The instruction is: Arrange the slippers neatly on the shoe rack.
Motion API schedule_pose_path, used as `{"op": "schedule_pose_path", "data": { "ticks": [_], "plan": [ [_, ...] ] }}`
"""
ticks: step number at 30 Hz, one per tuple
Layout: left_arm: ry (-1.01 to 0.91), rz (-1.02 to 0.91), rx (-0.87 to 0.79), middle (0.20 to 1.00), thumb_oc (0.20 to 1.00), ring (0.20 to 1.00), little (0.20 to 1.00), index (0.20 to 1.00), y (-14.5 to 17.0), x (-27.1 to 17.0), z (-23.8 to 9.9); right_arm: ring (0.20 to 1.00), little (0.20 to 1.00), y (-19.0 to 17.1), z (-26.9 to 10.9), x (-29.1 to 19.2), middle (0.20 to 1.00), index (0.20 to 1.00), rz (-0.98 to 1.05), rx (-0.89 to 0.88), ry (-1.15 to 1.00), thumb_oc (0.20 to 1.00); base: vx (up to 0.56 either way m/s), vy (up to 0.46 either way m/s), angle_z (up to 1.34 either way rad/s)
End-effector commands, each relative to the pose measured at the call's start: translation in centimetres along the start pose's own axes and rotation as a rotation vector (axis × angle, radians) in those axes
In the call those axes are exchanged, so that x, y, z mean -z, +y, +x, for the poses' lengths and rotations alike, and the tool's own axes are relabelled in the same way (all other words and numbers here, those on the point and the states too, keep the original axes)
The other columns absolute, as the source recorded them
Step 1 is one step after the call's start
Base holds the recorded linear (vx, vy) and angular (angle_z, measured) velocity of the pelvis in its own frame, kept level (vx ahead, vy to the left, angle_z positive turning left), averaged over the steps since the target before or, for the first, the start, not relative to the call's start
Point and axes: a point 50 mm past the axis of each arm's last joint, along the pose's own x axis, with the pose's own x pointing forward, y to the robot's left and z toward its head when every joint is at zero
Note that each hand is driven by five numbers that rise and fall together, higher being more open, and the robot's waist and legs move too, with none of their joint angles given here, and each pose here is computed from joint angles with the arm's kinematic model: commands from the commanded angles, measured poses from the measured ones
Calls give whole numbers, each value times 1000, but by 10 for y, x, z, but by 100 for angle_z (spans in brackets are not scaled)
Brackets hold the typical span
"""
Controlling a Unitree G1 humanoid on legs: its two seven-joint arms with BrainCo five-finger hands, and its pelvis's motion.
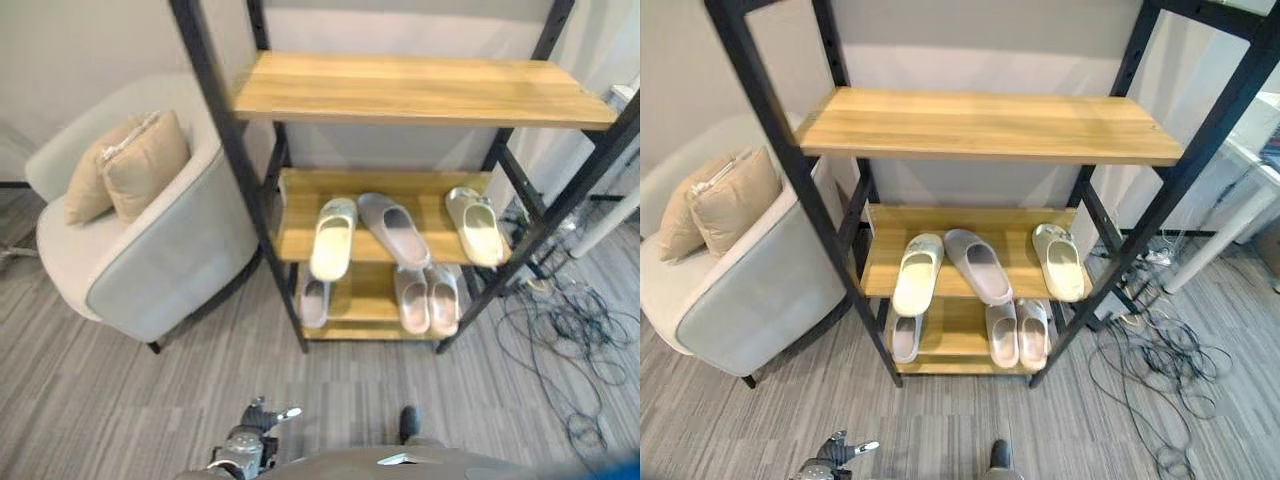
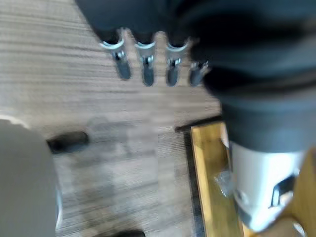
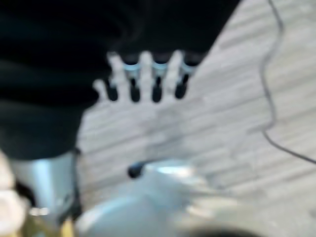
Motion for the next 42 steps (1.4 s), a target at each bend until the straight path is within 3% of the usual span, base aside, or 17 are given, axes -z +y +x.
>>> {"op": "schedule_pose_path", "data": {
  "ticks": [1, 9, 21, 25, 35, 36, 38, 42],
  "plan": [
    [21, -24, -58, 1000, 1000, 1000, 1000, 1000, 14, -4, 3, 1000, 1000, 24, -2, -18, 1000, 1000, -28, -82, -46, 1000, 164, -281, 33],
    [34, -132, -77, 1000, 1000, 1000, 1000, 1000, 16, -3, 3, 1000, 1000, 27, -2, -21, 1000, 1000, -31, -129, -63, 1000, 106, -216, 41],
    [81, -84, -92, 1000, 1000, 1000, 1000, 1000, 10, 9, 0, 1000, 1000, 28, -3, -23, 1000, 1000, -6, -108, -103, 1000, 78, 39, 21],
    [82, -72, -103, 1000, 1000, 1000, 1000, 1000, 11, 14, -2, 1000, 1000, 40, -9, -67, 1000, 1000, 7, -120, -314, 1000, 78, 114, -5],
    [153, -22, -155, 1000, 1000, 1000, 1000, 1000, 21, 32, -5, 1000, 1000, 56, -28, -127, 1000, 1000, -45, -155, -567, 1000, 13, 109, -1],
    [163, -79, -178, 1000, 1000, 1000, 1000, 1000, 33, 33, -4, 1000, 1000, 36, -26, -117, 1000, 1000, -117, -197, -568, 1000, -63, 55, -8],
    [151, -172, -202, 1000, 1000, 1000, 1000, 1000, 34, 33, -4, 1000, 1000, 38, -32, -61, 1000, 1000, -254, -290, -558, 1000, -142, 54, -5],
    [148, -218, -198, 1000, 1000, 1000, 1000, 1000, 28, 24, -2, 1000, 1000, 50, -43, -33, 1000, 1000, -378, -386, -622, 1000, -120, 74, -66]
  ]
}}
